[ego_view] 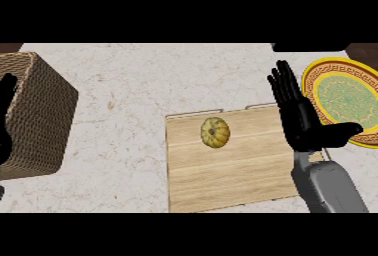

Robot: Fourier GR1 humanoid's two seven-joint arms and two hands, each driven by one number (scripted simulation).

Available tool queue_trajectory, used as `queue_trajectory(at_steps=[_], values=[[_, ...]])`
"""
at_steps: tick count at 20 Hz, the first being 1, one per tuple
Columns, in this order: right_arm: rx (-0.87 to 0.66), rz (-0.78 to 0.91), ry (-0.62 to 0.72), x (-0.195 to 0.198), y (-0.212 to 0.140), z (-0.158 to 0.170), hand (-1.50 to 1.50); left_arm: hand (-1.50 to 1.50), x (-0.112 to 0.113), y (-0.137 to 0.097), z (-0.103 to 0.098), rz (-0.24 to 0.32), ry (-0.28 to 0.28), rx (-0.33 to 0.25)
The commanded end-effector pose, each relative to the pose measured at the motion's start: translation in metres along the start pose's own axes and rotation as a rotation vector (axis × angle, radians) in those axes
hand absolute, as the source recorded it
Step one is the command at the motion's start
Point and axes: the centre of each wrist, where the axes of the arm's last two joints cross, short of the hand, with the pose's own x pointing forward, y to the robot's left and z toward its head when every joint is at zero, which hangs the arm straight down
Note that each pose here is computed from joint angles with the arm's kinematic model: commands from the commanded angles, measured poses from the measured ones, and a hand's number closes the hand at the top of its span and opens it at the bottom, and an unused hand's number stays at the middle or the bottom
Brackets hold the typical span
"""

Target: Pick the squash from the tray and place it in the plate

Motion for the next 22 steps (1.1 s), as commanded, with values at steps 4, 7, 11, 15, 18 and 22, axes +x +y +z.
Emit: queue_trajectory(at_steps=[4, 7, 11, 15, 18, 22], values=[[0.463, 0.316, 0.126, 0.023, 0.061, -0.021, 1.50, 0.00, -0.014, -0.040, 0.010, -0.015, 0.082, -0.114], [0.600, 0.779, -0.076, 0.055, 0.042, -0.037, 1.50, 0.00, -0.002, -0.039, 0.011, -0.019, 0.065, -0.157], [0.692, 1.271, -0.237, 0.073, 0.037, -0.045, 1.50, 0.00, -0.021, -0.058, 0.024, -0.009, 0.158, -0.211], [0.555, 0.661, -0.011, 0.014, 0.061, -0.015, -1.50, 0.00, -0.048, -0.080, 0.043, -0.004, 0.195, -0.188], [0.735, 0.643, -0.032, 0.010, 0.056, -0.018, -1.50, 0.00, -0.050, -0.092, 0.051, -0.017, 0.205, -0.209], [0.931, 0.942, -0.004, 0.026, 0.051, -0.035, -1.50, 0.00, -0.044, -0.104, 0.054, -0.011, 0.188, -0.214]])
